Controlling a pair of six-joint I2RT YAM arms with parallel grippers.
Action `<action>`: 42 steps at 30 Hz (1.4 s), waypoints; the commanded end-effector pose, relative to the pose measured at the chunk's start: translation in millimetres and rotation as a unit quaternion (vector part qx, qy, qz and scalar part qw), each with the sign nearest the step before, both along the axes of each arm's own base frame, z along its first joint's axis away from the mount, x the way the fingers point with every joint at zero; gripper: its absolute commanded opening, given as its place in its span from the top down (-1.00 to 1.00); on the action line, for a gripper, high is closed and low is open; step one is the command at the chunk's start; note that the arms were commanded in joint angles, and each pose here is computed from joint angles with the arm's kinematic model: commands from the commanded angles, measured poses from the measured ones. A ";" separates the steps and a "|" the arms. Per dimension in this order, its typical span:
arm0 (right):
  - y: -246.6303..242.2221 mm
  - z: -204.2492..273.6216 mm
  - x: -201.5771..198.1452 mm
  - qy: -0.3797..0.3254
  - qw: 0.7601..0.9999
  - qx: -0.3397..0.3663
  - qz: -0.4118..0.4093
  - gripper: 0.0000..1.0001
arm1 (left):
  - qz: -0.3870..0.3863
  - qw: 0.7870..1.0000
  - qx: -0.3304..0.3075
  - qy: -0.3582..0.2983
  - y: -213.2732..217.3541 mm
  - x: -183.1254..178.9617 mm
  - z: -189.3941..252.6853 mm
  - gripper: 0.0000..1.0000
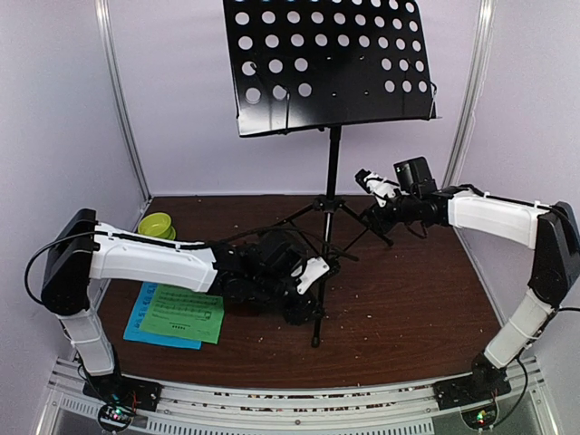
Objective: Set up the instrument practice props
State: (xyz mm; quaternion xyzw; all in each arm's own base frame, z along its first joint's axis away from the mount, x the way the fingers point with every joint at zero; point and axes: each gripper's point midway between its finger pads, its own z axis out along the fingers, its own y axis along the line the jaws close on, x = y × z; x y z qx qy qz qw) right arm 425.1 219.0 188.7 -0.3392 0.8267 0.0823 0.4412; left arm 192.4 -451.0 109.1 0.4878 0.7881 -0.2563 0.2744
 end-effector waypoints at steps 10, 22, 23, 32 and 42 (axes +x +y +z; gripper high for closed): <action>8.1 13.9 -3.9 -0.031 0.999 0.031 0.030 -0.15 | 0.100 0.994 -0.013 -0.036 14.4 36.2 28.4 -0.38; 26.2 4.6 1.4 -0.003 0.997 0.044 0.065 -0.16 | 0.148 0.987 -0.038 -0.044 -15.3 64.5 43.7 -0.41; 26.7 2.0 2.7 -0.001 0.997 0.043 0.065 -0.15 | 0.150 0.987 -0.035 -0.045 -17.5 66.6 42.6 -0.41; 32.4 0.5 4.3 0.002 0.997 0.041 0.070 -0.02 | 0.181 0.982 0.018 -0.053 -1.6 74.8 31.4 -0.28; 33.0 -9.2 -10.9 0.013 0.997 0.033 0.073 0.48 | 0.199 0.977 0.059 -0.047 43.1 70.6 17.9 -0.02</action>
